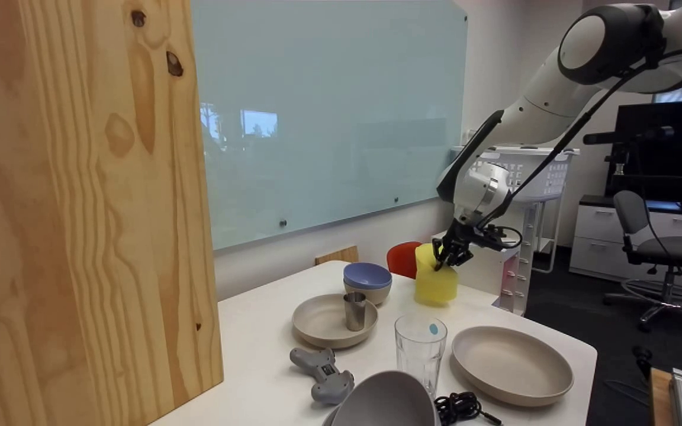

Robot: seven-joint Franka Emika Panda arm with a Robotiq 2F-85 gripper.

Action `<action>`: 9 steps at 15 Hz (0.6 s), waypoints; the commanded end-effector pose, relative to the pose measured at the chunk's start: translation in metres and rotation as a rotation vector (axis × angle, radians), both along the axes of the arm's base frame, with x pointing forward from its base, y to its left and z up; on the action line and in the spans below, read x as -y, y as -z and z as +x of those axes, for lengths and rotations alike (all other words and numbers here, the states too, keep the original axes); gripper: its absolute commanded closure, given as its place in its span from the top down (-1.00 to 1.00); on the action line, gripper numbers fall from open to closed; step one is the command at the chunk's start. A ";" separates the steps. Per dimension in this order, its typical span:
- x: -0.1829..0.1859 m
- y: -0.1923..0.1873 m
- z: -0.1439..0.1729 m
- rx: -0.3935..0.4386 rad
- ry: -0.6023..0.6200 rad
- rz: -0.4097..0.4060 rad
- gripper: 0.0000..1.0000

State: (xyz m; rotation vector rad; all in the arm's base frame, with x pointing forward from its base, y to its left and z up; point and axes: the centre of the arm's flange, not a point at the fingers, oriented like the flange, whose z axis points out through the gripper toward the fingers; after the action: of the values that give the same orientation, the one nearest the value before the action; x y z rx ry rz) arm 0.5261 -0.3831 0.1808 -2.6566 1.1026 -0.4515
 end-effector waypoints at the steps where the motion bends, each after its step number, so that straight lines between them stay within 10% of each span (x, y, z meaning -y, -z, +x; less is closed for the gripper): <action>1: 0.005 0.023 0.001 0.035 0.036 0.073 -0.90; 9: -0.020 0.048 -0.017 -0.076 -0.034 0.312 -0.90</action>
State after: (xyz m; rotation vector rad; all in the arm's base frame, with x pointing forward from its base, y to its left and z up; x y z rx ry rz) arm 0.5150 -0.3624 0.1467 -2.4680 1.0874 -0.2124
